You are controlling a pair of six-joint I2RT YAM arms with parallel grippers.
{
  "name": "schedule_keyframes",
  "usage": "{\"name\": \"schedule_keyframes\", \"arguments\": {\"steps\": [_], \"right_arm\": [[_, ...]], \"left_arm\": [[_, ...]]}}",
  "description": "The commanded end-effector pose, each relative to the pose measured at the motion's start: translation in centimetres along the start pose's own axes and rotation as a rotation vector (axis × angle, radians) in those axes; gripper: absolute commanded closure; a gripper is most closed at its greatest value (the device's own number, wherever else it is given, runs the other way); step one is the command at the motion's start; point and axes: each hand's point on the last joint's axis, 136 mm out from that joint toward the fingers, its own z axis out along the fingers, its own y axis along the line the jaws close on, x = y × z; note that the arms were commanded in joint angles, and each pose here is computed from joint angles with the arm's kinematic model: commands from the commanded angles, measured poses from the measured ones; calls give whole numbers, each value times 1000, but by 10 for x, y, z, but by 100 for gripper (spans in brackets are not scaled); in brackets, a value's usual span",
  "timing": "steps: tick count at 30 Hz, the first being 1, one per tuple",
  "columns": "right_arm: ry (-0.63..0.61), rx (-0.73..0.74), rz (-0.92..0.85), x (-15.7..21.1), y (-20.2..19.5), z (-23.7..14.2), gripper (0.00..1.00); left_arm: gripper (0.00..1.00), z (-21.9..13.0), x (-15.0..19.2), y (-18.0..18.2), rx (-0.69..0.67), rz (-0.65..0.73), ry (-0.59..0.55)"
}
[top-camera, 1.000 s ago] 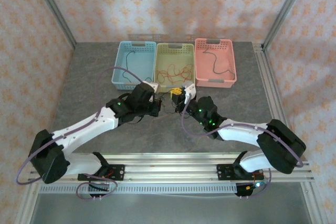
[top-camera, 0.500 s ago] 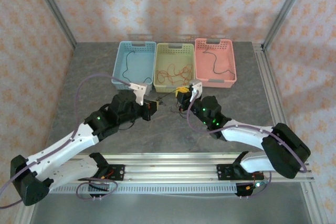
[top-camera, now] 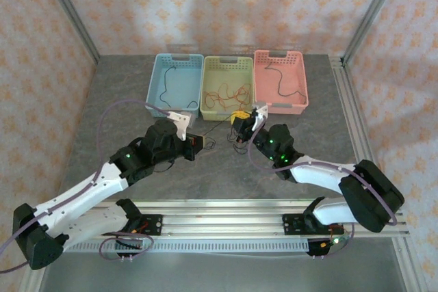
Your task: Untangle the cables
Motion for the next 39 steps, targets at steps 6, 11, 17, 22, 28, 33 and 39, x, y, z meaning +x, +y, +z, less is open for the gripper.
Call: {"name": "schedule_keyframes", "arguments": {"steps": [6,11,17,22,28,33,39], "right_arm": [[-65,117,13,-14,-27,-1,100],[-59,25,29,-16,-11,2,100],[-38,-68,20,-41,21,10,100],[-17,-72,37,-72,38,27,100],[20,-89,29,-106,59,60,100],[23,-102,34,-123,70,95,100],[11,-134,73,-133,77,145,100]], "left_arm": [[100,-10,-6,26,-170,-15,6],[100,-9,-21,27,-226,-6,4],[58,-5,-31,30,-282,-9,17],[36,-13,-29,53,-411,-34,1],[27,-31,-24,90,-539,-124,-78],[24,-44,-16,128,-592,-276,-156],[22,-53,-8,163,-636,-399,-218]]}}
